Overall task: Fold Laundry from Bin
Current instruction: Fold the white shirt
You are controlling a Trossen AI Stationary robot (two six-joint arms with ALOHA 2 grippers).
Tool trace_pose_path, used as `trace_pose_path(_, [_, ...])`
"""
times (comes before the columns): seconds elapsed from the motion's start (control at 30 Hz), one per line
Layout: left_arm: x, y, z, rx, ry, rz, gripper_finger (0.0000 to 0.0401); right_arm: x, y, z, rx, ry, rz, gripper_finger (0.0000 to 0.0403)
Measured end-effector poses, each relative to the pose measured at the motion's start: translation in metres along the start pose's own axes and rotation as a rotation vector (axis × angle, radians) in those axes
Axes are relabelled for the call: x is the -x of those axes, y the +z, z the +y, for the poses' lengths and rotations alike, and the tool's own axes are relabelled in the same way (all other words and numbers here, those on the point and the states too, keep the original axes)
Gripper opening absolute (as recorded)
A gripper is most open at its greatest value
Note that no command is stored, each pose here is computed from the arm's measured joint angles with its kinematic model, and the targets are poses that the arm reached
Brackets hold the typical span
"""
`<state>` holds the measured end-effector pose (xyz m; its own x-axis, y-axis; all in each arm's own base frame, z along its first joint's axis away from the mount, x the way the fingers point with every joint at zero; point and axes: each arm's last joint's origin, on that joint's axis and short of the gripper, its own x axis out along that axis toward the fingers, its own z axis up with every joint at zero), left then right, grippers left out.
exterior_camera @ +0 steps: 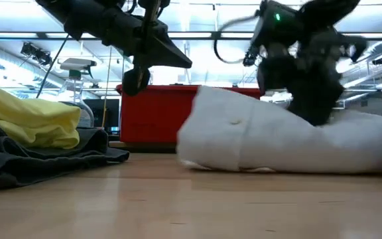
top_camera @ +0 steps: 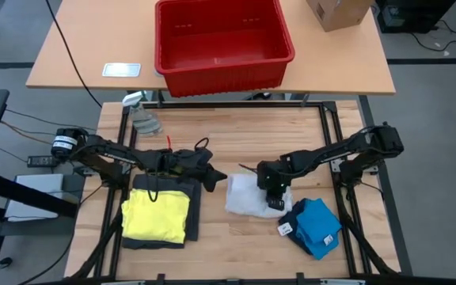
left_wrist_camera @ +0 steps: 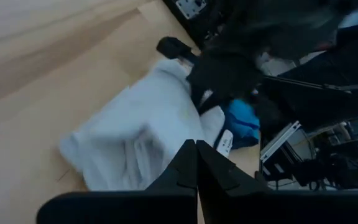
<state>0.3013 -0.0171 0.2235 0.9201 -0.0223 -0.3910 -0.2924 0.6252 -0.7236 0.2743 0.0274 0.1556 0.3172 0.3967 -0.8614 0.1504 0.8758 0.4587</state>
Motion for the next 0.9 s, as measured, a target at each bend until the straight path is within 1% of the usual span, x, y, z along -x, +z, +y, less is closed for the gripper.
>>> trace_pose_path(0.1, [0.000,-0.004,-0.004,0.001,0.004,-0.015,0.0002,0.019,0.012,0.005,0.028,0.023,-0.070,0.0007])
trace_pose_path(0.23, [0.000,-0.005,-0.011,-0.033,-0.045,-0.049,0.0001,0.047,0.018,0.005,0.021,-0.002,-0.136,0.0007])
trace_pose_path(0.37, [-0.001,0.000,-0.019,-0.135,-0.125,-0.122,0.0001,0.068,0.012,0.001,-0.006,-0.052,-0.174,0.0007])
trace_pose_path(0.43, [0.000,0.008,-0.026,-0.189,-0.138,-0.156,0.0001,0.075,0.008,-0.002,-0.018,-0.097,-0.173,0.0007])
trace_pose_path(0.53, [-0.005,0.019,-0.031,-0.279,-0.110,-0.181,0.0001,0.080,0.004,-0.005,-0.033,-0.133,-0.172,0.0007])
trace_pose_path(0.67, [-0.027,0.027,-0.031,-0.379,-0.065,-0.185,0.0008,0.080,0.002,-0.007,-0.054,-0.133,-0.168,0.0007])
trace_pose_path(0.77, [-0.047,0.026,-0.031,-0.480,-0.038,-0.157,0.0028,0.077,0.002,-0.007,-0.069,-0.132,-0.158,0.0007])
trace_pose_path(0.83, [-0.060,0.023,-0.028,-0.508,-0.014,-0.123,0.0049,0.075,0.003,-0.006,-0.079,-0.136,-0.159,0.0007])
trace_pose_path(0.9, [-0.072,0.020,-0.024,-0.510,0.010,-0.076,0.0070,0.073,0.003,-0.005,-0.093,-0.137,-0.159,0.0007])
